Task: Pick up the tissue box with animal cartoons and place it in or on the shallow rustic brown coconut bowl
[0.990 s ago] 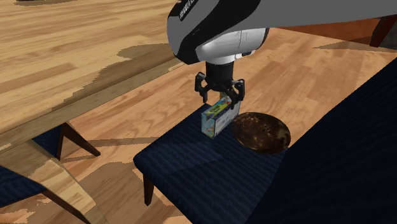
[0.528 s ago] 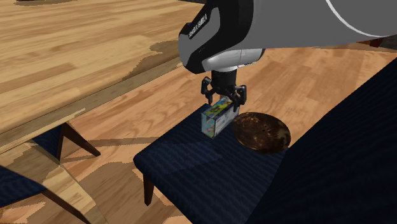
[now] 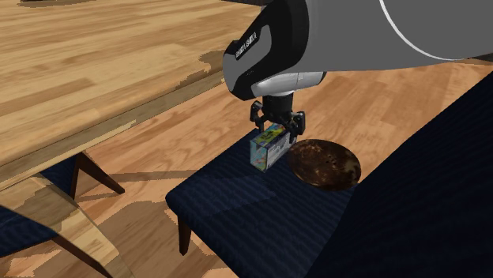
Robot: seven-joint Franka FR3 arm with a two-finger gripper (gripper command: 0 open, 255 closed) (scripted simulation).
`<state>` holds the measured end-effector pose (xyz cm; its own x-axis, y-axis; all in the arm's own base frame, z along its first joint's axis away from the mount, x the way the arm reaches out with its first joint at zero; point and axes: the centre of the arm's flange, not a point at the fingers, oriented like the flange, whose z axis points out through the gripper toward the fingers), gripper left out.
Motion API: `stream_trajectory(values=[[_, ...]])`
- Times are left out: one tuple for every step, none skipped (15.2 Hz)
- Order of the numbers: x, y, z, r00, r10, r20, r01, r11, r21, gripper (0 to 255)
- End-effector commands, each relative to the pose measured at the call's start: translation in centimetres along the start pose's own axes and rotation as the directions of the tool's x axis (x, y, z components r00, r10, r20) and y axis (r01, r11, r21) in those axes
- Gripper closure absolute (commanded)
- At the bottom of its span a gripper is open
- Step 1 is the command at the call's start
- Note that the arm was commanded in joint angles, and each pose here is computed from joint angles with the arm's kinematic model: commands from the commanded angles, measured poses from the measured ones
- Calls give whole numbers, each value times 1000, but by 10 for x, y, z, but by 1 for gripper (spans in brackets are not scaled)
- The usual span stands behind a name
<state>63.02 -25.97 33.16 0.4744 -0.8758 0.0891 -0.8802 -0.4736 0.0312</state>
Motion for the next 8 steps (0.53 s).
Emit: stream_trajectory(values=[[0, 0, 0, 1000, 0, 0, 0, 1000, 0, 0], [0, 0, 0, 1000, 0, 0, 0, 1000, 0, 0], [0, 0, 0, 1000, 0, 0, 0, 1000, 0, 255], [0, 0, 0, 1000, 0, 0, 0, 1000, 0, 255], [0, 0, 0, 1000, 0, 0, 0, 1000, 0, 255], [0, 0, 0, 1000, 0, 0, 0, 1000, 0, 255], [0, 0, 0, 1000, 0, 0, 0, 1000, 0, 255], [0, 0, 0, 1000, 0, 0, 0, 1000, 0, 255]])
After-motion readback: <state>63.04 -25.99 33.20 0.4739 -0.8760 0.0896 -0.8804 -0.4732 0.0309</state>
